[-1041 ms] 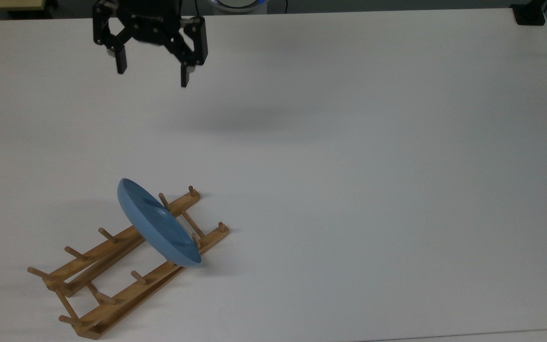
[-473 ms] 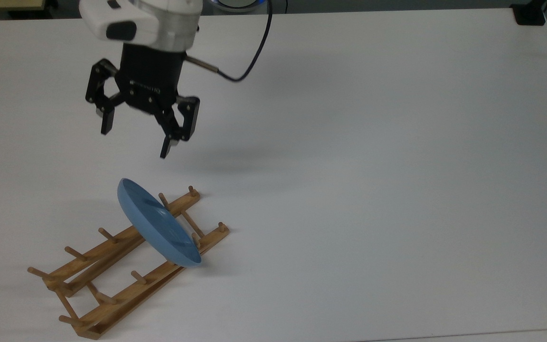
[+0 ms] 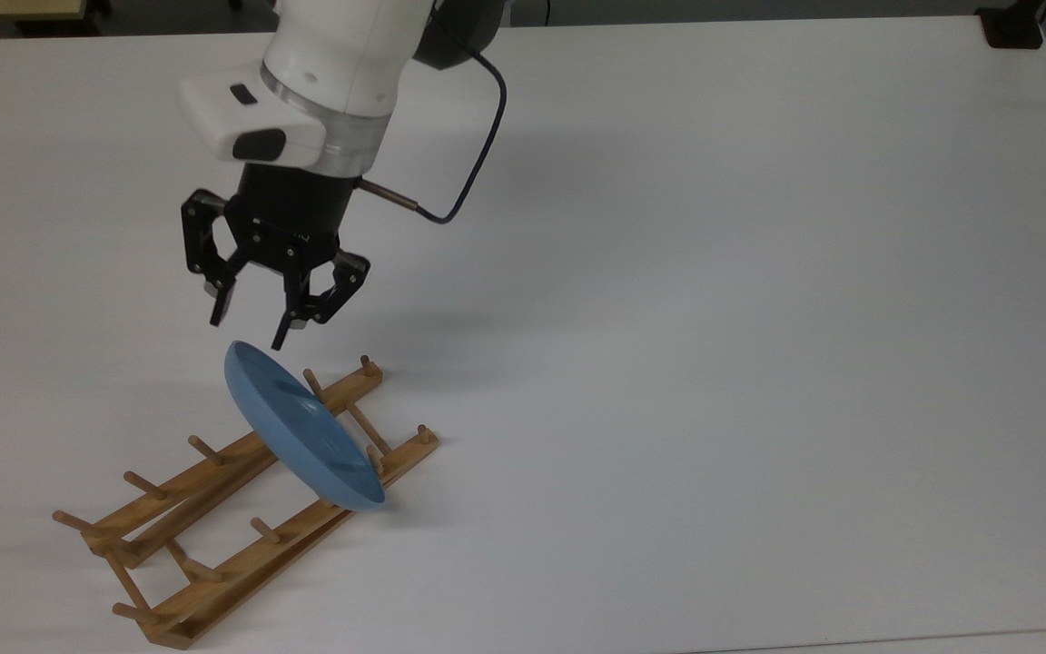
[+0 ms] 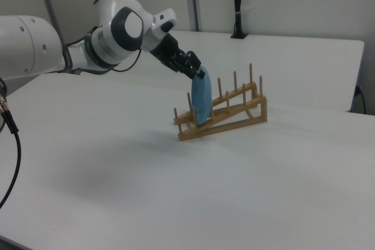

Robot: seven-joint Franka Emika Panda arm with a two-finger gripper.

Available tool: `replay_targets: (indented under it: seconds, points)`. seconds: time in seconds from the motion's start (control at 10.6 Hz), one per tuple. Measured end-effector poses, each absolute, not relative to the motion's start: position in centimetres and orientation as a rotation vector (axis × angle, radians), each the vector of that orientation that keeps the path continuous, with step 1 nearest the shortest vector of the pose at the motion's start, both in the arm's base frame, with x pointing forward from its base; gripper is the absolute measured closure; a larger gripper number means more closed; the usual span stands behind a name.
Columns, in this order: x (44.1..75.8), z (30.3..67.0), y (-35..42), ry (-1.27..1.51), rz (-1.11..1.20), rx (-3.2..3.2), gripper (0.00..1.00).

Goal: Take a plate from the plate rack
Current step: 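Lower the open gripper toward the rim of the blue plate, then close the gripper on the blue plate's rim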

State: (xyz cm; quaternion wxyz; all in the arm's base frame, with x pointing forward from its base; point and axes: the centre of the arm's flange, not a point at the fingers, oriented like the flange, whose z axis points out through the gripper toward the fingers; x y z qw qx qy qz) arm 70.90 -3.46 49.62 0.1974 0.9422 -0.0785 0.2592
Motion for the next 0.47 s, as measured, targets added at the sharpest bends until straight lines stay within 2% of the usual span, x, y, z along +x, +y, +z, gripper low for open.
replay_targets:
  seconds: [0.47]
  points:
    - [71.7, 46.9, -4.2, -0.174, 0.699, 2.608, 0.59]
